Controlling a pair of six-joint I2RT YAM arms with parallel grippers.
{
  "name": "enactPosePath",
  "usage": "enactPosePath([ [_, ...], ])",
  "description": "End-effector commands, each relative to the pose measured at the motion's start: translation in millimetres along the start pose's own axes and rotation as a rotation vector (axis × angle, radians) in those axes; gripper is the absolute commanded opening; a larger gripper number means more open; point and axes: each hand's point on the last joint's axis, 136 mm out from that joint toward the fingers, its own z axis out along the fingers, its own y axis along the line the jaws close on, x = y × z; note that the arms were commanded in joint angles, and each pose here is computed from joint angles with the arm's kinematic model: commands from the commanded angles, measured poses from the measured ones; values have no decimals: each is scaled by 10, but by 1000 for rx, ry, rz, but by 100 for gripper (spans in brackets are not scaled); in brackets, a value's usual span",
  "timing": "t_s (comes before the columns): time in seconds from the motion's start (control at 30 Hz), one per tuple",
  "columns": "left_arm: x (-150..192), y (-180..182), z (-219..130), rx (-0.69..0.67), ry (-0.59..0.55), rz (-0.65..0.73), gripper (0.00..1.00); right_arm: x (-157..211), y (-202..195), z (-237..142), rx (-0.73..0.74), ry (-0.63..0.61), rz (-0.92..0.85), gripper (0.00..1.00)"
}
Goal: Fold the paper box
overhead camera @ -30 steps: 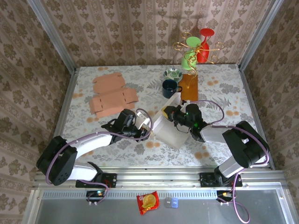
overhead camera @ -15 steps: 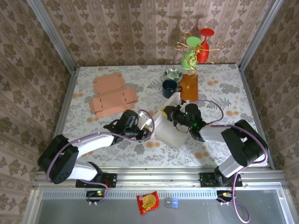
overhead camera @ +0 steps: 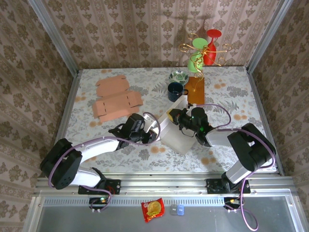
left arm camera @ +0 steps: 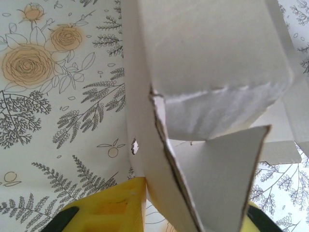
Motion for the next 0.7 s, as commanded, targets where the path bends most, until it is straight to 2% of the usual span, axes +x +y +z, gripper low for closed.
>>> enactPosePath([
  [0.0,-209,-29,0,-7,-58,-15,21,-19,-123,26,23,-25,40,0],
  [0.67,-271,-184,13,7,-82,-14,24,-104,38,50,-57,-72,54,0],
])
